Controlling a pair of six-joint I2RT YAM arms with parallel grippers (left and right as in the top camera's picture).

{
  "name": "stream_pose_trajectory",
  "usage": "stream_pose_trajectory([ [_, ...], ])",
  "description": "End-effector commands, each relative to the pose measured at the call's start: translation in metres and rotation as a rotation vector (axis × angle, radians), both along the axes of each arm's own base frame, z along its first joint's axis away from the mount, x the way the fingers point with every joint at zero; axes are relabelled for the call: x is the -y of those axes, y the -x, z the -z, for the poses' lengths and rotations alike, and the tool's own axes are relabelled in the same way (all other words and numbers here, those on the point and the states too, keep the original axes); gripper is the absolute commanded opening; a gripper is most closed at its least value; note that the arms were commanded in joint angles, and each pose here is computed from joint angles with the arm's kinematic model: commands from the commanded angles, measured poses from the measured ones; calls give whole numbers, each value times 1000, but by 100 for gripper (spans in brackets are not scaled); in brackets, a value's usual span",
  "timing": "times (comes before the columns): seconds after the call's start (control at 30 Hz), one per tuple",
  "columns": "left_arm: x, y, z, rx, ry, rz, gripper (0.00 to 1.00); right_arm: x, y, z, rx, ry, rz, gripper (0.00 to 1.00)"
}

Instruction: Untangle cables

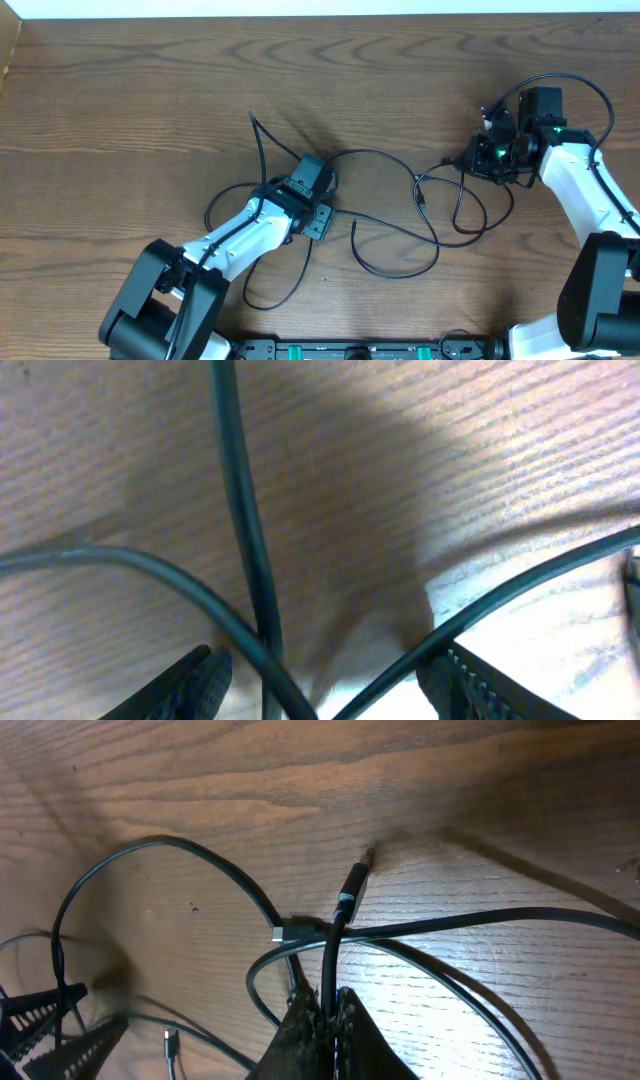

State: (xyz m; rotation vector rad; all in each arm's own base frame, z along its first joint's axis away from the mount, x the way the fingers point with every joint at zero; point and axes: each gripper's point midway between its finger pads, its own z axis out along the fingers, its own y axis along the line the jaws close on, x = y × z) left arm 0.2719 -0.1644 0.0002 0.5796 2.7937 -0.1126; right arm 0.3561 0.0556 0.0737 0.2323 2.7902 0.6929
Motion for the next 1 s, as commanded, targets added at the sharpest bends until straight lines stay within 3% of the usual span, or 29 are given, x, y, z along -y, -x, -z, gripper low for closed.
stream_pose_trajectory([
  [0.0, -7, 8, 12, -12, -22, -1, 59, -2, 0, -4, 15, 5, -16, 5],
  [0.1, -9, 11, 16, -16, -24, -1, 47, -2, 0, -3, 12, 5, -16, 5],
  [0.3, -9, 9, 16, -7, -23, -11, 8, -2, 2, -3, 5, 5, -17, 5],
  [0.43, -23, -4, 9, 34, -61, -84, 7, -2, 5, -2, -7, 5, -17, 6],
  [0.6, -85, -48, -47, 213, -162, -422, 8, 4, 5, 1, -14, 43, -6, 1],
  [0.77, -130, -74, -112, 368, -31, -691, 7, 27, 7, 10, -46, 168, 62, 1],
  [0.97, -185, -70, -155, 479, 63, -946, 8, 66, 13, 19, -114, 355, 252, 1],
])
